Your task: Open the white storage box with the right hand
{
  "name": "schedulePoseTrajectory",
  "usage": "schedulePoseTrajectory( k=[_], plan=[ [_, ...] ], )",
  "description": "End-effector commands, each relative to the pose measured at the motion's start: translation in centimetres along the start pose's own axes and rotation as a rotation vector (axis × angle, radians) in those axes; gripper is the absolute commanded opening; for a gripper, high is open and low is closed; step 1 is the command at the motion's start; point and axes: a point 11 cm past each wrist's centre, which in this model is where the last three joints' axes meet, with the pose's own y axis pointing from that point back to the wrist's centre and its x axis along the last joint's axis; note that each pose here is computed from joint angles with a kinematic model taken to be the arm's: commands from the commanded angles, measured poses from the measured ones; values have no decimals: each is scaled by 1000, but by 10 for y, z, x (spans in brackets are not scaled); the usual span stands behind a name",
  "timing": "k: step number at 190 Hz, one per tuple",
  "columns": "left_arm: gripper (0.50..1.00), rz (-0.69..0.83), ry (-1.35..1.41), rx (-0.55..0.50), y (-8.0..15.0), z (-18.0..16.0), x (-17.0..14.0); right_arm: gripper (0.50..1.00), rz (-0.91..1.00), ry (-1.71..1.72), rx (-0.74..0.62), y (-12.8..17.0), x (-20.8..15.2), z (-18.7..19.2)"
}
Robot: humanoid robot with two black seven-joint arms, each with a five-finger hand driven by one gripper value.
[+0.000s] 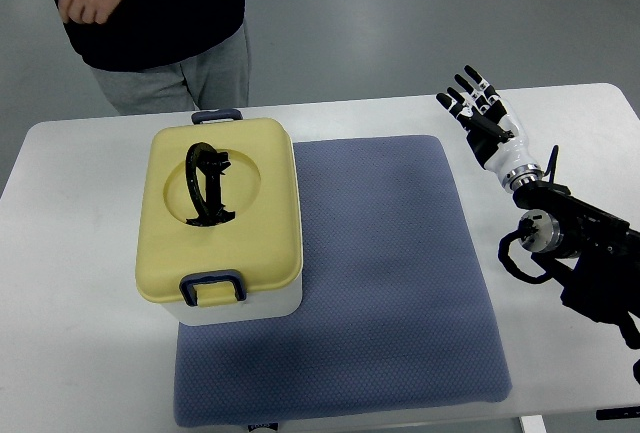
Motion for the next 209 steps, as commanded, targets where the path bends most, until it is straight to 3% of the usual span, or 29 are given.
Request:
schedulePoseTrajectory(
  k=[1, 209],
  plan=[
    [1000, -1, 0, 0, 0, 0, 0, 928, 1, 0, 0, 0, 0, 0],
    [1000, 1, -4, -12, 0, 1, 1, 928, 1, 14, 15, -4, 2, -9]
  ],
)
